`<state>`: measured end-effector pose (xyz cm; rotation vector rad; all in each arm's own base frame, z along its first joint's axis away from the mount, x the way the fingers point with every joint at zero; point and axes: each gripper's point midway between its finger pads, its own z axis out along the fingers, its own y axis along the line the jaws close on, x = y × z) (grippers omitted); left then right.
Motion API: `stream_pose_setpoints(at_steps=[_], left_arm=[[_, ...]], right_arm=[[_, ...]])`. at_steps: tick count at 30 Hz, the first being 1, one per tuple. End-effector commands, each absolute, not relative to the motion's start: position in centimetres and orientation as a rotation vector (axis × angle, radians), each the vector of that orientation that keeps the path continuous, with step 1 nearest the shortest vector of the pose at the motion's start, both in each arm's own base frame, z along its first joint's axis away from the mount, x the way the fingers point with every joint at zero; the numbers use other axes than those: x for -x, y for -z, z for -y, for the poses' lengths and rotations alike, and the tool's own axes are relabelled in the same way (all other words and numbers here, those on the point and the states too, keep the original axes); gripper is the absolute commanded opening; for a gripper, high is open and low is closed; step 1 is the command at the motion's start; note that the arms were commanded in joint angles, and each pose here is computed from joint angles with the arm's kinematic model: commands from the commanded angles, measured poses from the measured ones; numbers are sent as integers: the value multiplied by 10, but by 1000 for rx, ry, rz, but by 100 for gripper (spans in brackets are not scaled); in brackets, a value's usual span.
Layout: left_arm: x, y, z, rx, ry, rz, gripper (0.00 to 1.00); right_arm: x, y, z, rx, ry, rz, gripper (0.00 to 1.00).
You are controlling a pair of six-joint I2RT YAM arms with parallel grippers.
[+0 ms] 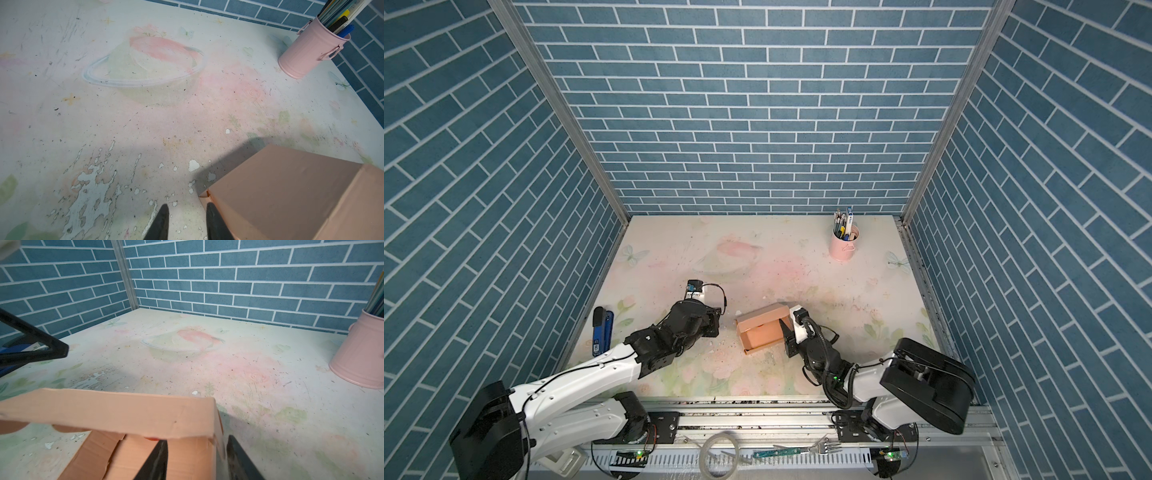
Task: Fold the paper box
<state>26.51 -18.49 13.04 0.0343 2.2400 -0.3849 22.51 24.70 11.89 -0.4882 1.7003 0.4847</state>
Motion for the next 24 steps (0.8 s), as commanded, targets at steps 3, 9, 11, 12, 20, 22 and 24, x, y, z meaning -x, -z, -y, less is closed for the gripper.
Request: stream_pose_setpoints(at_steps=[3,9,11,12,20,22,24], left_arm=[[-262,-128,176,13,330,-2301,37],[-255,-123,171,44,315,-2359,44],[-253,-119,170,55,308,-2382,44],[-251,-118,171,60,313,-2395,44],[-243,-107,181,85,364,-2485,44],[-243,-106,186,88,382,-2502,44],[-242,-105,189,99,400,-2516,44]], right_arm=[[-214,-103,-238,555,-417,-1823,48],[-203,-105,-222,539,-401,-1911,48],[-200,-109,-218,536,-386,-1938,47],[-198,-113,-217,539,-386,-1945,47],[-199,-165,-212,487,-387,-1956,44],[-202,-176,-219,494,-392,-1993,44],[-207,-182,-226,485,-415,-2041,43]])
